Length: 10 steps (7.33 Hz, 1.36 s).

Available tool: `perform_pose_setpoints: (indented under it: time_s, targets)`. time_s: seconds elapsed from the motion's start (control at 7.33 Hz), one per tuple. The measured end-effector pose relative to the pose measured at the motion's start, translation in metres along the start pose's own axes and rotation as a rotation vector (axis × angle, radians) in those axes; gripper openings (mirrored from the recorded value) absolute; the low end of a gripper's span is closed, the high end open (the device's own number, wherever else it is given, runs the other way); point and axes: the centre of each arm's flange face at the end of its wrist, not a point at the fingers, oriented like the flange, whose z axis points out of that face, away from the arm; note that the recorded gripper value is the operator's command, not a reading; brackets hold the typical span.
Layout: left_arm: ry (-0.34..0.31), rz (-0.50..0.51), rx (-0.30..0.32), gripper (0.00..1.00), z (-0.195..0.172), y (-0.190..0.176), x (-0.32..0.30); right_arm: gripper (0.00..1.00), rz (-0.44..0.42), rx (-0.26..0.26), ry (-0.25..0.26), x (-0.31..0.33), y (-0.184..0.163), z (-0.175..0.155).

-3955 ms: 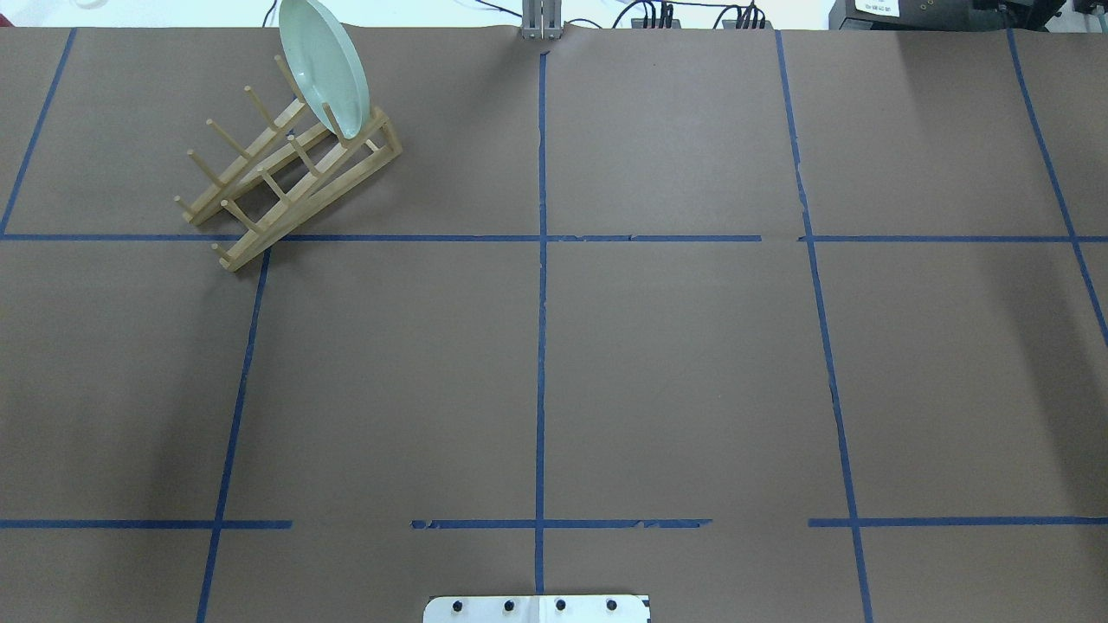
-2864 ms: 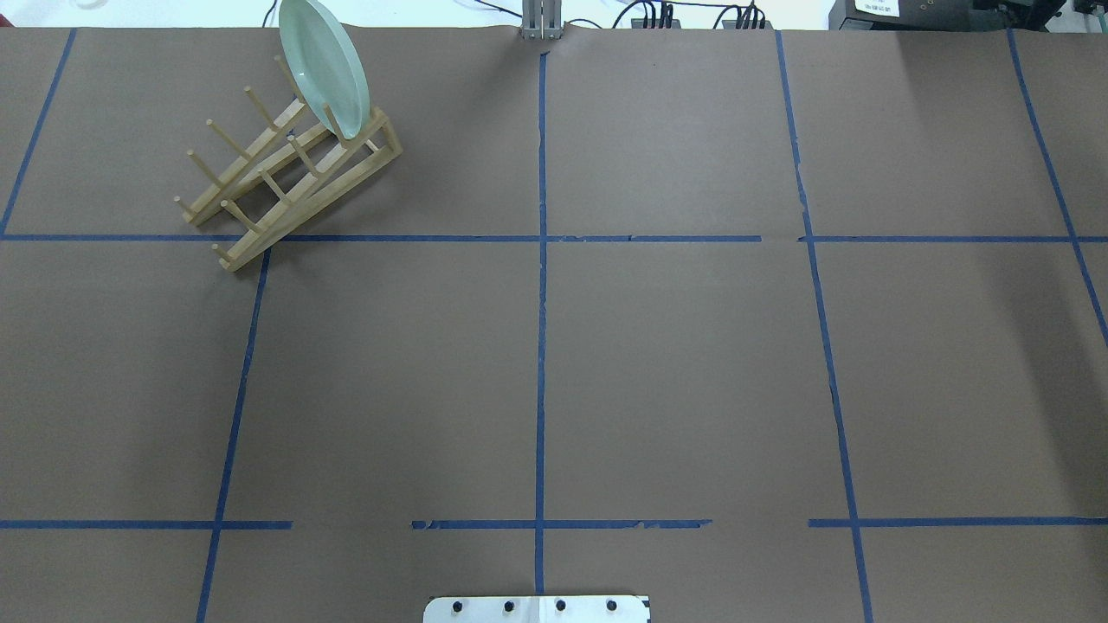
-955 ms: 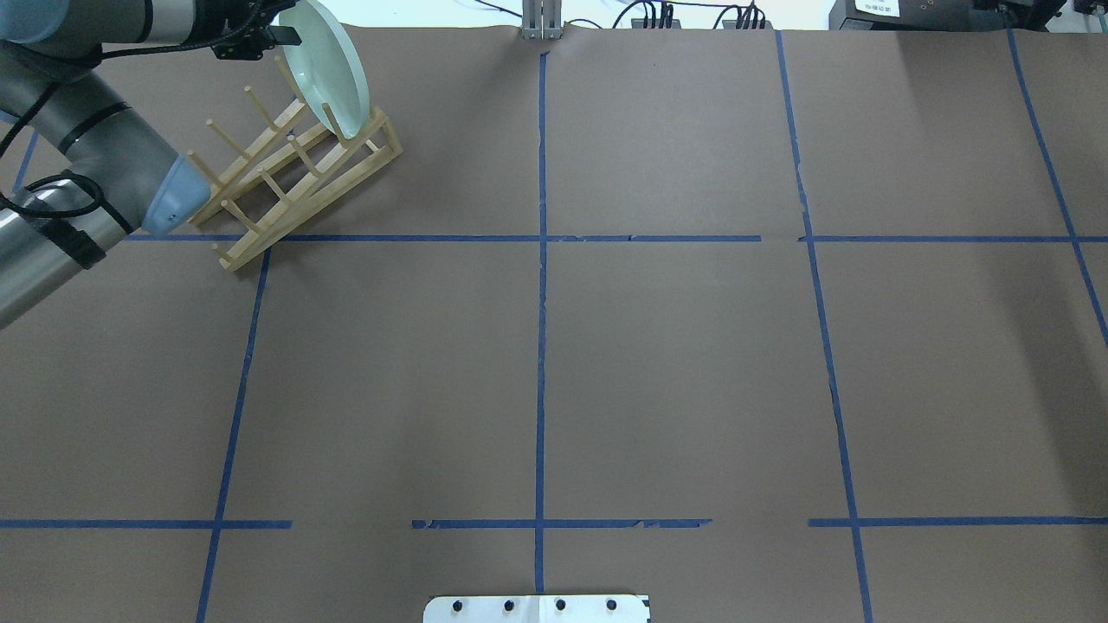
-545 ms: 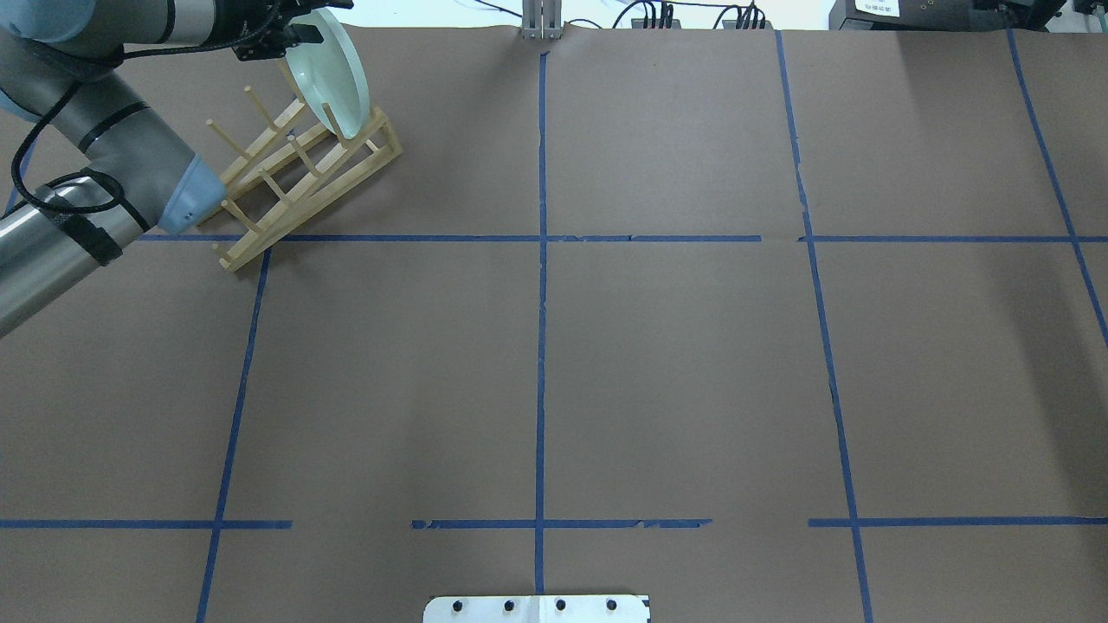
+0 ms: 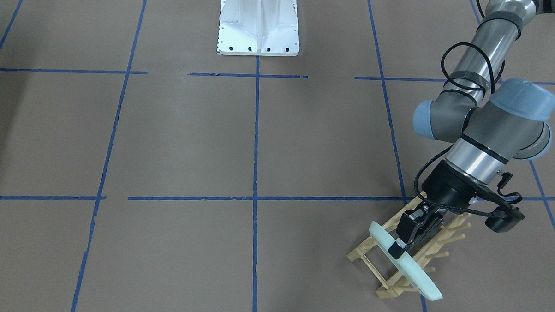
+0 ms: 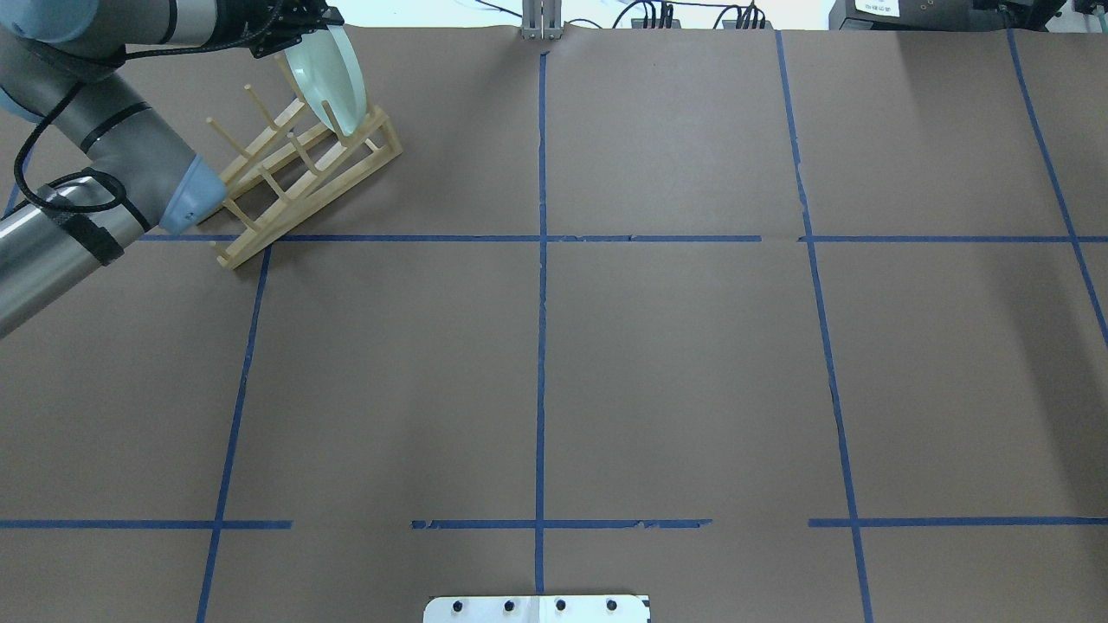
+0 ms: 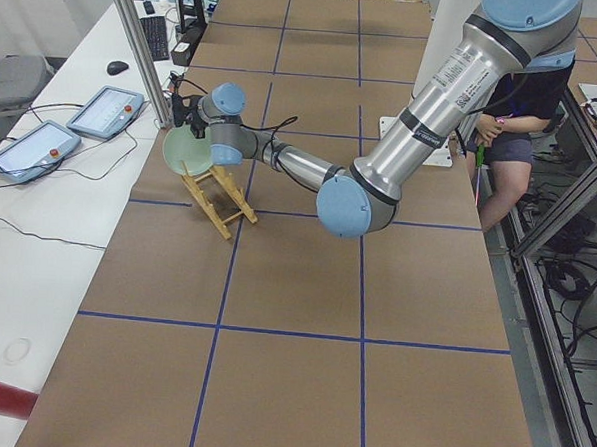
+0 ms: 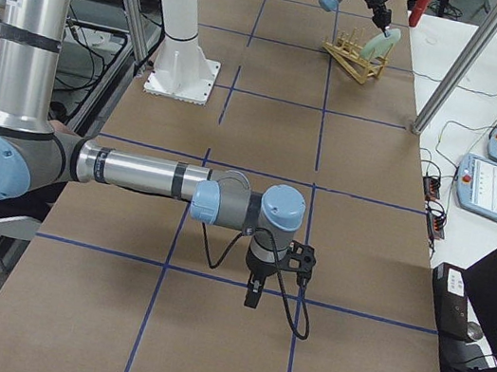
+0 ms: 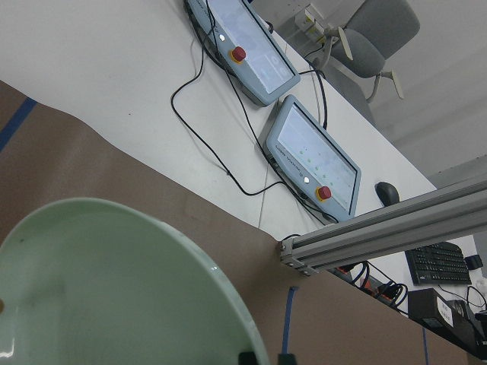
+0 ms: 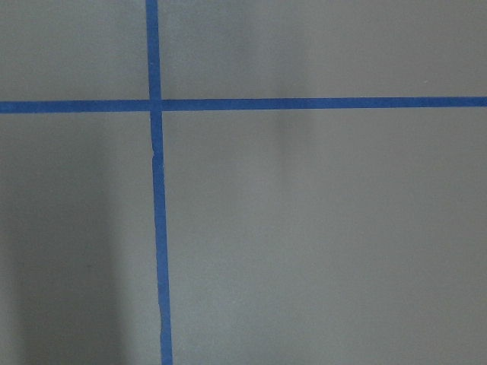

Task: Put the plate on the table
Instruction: 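Reach the left gripper to the pale green plate's rim in the rack, then close the left gripper on the plate rim and lift it upward, then pull the plate out of the rack toward the robot with the left gripper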

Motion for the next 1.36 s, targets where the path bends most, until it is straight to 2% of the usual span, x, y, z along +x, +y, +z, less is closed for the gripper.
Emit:
perform_pose_setpoints:
  time_s: [0.41,0.68,1.09,1.36]
  targets:
    - [0.051,0.010,0.006,0.00,-0.009,-0.004,0.004,1.00,0.000,0.000,0.000,0.000,0.000,0.000]
    - [0.094,-0.019,0.011,0.00,-0.025,-0.019,0.009,1.00,0.000,0.000,0.000,0.000,0.000,0.000]
    - [0.148,-0.059,-0.004,0.00,-0.075,-0.063,0.028,1.00,0.000,0.000,0.000,0.000,0.000,0.000]
    - [0.151,-0.061,-0.044,0.00,-0.103,-0.062,0.055,1.00,0.000,0.000,0.000,0.000,0.000,0.000]
